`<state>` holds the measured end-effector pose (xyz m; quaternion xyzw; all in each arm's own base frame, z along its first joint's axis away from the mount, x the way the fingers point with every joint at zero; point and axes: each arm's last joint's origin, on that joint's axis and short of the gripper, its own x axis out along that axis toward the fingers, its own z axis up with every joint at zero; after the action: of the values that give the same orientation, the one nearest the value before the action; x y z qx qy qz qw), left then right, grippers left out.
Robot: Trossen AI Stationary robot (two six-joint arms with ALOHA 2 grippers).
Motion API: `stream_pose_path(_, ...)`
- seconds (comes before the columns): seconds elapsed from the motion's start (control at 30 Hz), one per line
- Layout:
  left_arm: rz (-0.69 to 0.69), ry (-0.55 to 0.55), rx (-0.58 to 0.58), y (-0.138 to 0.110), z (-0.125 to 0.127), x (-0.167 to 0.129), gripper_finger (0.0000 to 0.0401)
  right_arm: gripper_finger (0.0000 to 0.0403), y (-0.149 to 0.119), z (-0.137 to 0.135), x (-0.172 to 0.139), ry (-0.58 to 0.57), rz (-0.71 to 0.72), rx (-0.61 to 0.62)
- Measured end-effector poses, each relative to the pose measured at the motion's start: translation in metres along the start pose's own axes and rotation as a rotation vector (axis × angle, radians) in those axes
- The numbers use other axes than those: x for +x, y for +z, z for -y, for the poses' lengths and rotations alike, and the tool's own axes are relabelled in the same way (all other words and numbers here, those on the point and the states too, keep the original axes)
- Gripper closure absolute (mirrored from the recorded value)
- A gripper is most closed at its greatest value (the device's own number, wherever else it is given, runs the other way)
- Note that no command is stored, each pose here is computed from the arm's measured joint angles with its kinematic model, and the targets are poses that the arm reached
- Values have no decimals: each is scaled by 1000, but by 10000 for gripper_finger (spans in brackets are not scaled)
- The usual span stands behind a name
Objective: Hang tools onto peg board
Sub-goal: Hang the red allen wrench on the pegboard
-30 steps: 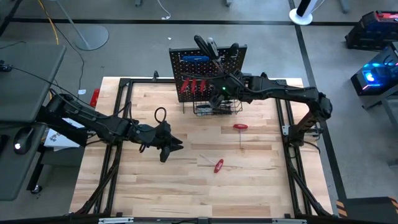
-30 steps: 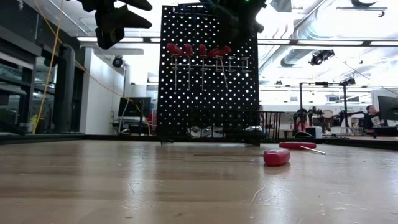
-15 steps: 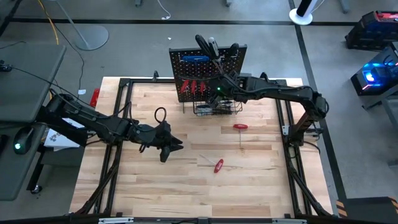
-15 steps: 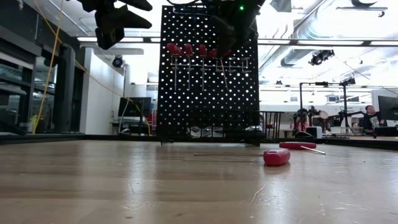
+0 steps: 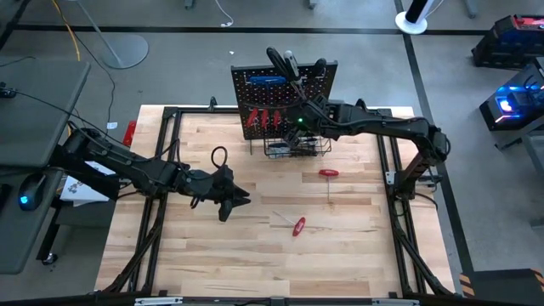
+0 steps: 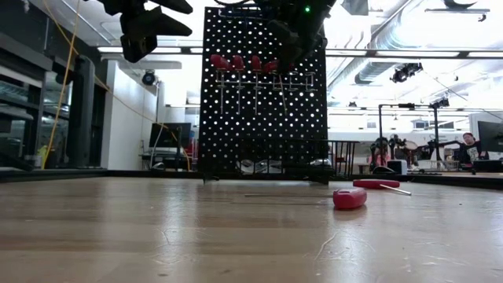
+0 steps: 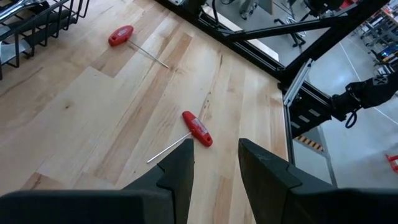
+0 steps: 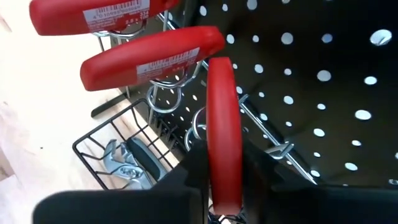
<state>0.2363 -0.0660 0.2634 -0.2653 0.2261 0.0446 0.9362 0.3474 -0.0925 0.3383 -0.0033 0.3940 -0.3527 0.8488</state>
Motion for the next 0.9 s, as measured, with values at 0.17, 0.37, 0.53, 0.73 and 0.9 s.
stream_pose_path(0.17,1,2,0,0,0,0,281,363,1,2,-4,16,10,-1)
stream_pose_path(0.37,8,12,2,0,0,0,281,356,1,2,-5,19,17,-1)
stream_pose_path(0.53,2,17,3,0,-1,0,281,362,2,2,-5,20,20,-2)
stream_pose_path(0.73,-1,20,4,-1,-1,0,281,362,3,3,-6,20,27,1)
stream_pose_path(0.9,-2,22,4,-1,-1,0,281,362,19,8,-21,7,97,-7)
